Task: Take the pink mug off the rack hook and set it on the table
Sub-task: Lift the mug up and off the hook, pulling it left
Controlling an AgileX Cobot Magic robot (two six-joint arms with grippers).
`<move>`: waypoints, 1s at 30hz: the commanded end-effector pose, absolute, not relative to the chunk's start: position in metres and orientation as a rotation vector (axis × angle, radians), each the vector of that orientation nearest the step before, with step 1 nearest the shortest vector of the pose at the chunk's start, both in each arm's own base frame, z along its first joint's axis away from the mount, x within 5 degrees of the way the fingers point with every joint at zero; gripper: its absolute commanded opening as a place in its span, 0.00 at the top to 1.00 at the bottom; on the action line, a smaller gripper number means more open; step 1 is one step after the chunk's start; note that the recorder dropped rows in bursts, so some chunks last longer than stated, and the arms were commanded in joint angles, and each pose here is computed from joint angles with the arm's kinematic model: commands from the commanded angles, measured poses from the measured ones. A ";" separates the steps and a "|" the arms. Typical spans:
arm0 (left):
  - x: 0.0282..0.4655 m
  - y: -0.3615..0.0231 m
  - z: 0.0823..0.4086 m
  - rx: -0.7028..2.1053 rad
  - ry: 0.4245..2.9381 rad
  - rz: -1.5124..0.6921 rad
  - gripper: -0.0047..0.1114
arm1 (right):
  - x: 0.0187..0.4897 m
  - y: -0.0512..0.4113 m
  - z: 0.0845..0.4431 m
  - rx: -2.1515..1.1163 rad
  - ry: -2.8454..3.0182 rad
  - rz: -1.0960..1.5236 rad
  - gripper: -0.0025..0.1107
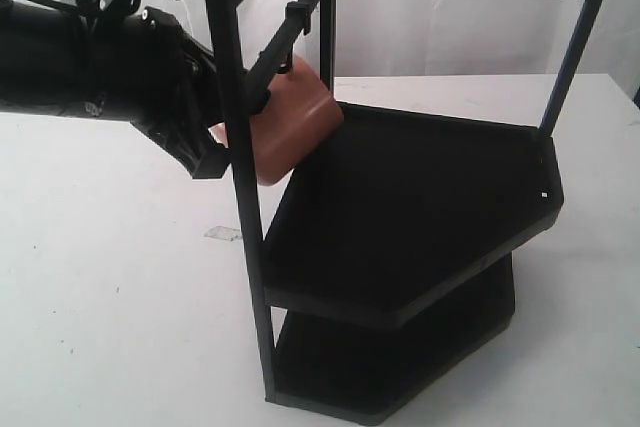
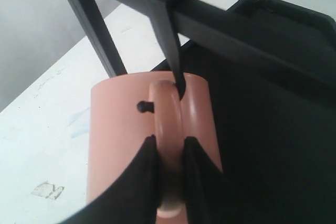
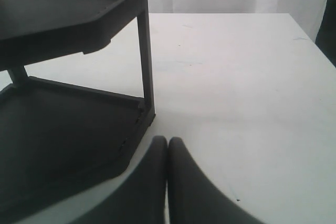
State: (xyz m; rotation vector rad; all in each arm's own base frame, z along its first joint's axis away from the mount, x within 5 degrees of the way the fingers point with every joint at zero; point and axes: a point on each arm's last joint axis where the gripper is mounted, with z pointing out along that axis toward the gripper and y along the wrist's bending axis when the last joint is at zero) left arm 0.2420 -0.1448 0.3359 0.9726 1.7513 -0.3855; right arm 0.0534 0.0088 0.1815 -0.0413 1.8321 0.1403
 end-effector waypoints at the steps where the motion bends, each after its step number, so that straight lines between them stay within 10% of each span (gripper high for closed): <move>1: 0.234 -0.140 0.348 0.922 1.717 -0.390 0.96 | 0.053 0.009 0.183 -0.042 1.815 0.140 0.98; 23: 0.221 -0.129 0.360 0.947 1.675 -0.299 0.96 | 0.053 0.009 0.183 -0.042 1.815 0.140 0.98; 30: 0.235 -0.097 0.332 0.580 1.750 -0.135 0.96 | 0.053 0.009 0.183 -0.042 1.815 0.140 0.98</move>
